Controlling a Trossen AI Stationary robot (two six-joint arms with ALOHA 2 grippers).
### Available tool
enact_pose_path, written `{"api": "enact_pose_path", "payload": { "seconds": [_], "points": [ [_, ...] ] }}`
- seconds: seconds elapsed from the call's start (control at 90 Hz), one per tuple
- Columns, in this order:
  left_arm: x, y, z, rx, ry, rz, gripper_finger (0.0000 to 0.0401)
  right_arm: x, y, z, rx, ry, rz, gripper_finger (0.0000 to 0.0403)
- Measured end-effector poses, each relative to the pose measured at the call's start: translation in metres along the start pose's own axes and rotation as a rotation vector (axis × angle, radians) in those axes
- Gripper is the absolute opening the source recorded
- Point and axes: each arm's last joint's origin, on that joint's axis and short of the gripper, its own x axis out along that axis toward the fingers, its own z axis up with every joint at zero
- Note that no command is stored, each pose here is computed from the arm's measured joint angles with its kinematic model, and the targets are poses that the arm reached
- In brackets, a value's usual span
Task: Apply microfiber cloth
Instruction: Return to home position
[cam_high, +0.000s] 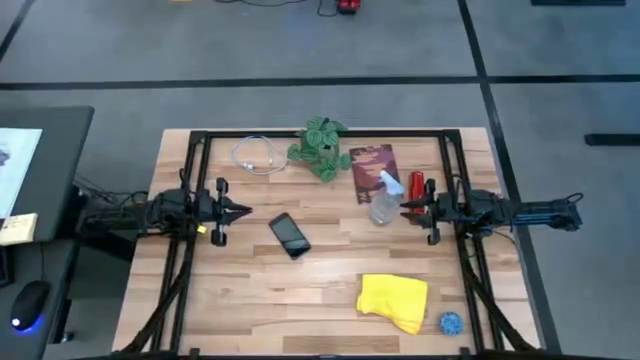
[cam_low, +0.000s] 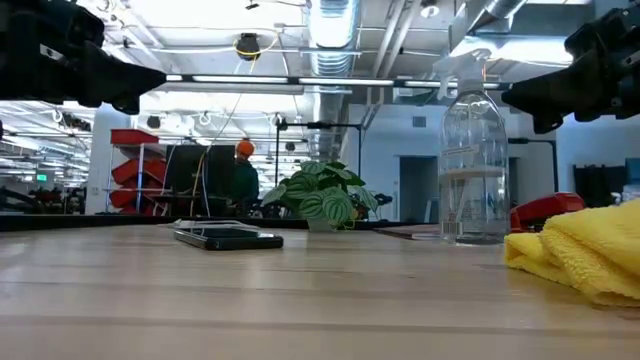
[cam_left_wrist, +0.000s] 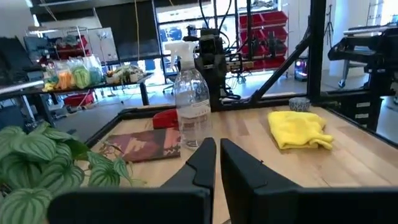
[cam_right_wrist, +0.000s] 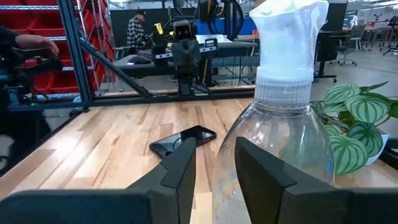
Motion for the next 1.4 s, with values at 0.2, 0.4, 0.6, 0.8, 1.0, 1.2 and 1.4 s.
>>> {"api": "enact_pose_path", "payload": {
  "seconds": [0.2, 0.4, 0.6, 0.8, 1.0, 1.2, 1.4],
  "points": [
    [0.0000, 0.0001, 0.0002, -0.027, -0.004, 0.003, 0.0000, 0.0000, 0.0000, 0.0000, 0.000, 0.000, 0.000, 0.0098],
    [0.0000, 0.0001, 0.0001, -0.031, -0.004, 0.004, 0.0000, 0.0000, 0.0000, 0.0000, 0.000, 0.000, 0.000, 0.0098],
    [0.0001, 0.0001, 0.0000, -0.031, -0.004, 0.004, 0.0000, 0.0000, 0.0000, 0.0000, 0.000, 0.000, 0.000, 0.0098],
    [0.0001, 0.0001, 0.0000, -0.031, -0.004, 0.004, 0.0000, 0.0000, 0.0000, 0.0000, 0.000, 0.000, 0.000, 0.0098],
    [0.0001, 0.0001, 0.0001, -0.030, -0.004, 0.004, 0.0000, 0.0000, 0.0000, 0.0000, 0.000, 0.000, 0.000, 0.0098],
    [0.0001, 0.0001, 0.0001, -0.030, -0.004, 0.004, 0.0000, 0.0000, 0.0000, 0.0000, 0.000, 0.000, 0.000, 0.0098],
    [0.0001, 0.0001, 0.0001, -0.030, -0.004, 0.004, 0.0000, 0.0000, 0.0000, 0.0000, 0.000, 0.000, 0.000, 0.0098]
  ]
}}
